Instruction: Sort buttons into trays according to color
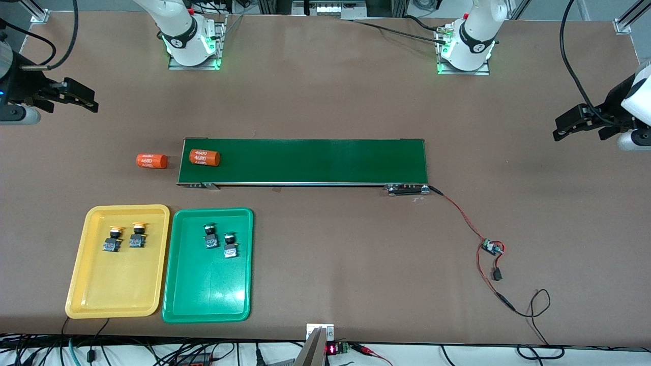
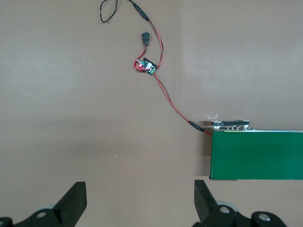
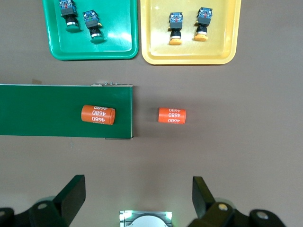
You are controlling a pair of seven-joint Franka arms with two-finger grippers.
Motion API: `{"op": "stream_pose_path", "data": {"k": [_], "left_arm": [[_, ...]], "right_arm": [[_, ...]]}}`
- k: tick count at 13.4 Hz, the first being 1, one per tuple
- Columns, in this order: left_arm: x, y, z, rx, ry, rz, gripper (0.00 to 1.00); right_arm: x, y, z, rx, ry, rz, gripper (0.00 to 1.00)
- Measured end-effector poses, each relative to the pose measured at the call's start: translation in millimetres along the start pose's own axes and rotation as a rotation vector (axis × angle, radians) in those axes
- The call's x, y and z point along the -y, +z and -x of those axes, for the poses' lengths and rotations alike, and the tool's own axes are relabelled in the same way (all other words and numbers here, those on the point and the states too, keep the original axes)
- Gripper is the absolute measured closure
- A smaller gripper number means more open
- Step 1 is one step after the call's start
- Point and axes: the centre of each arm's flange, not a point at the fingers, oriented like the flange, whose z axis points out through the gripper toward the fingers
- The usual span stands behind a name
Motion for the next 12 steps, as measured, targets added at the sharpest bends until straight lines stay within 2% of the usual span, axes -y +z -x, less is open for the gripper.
{"op": "stream_pose_path", "data": {"k": [12], "left_arm": [[-2.6,-0.2,0.3,0.0,0.004,0.0,0.0]], "right_arm": [[3.9,3.0,-3.0,0.005,-0.007,0.001,0.0]]}}
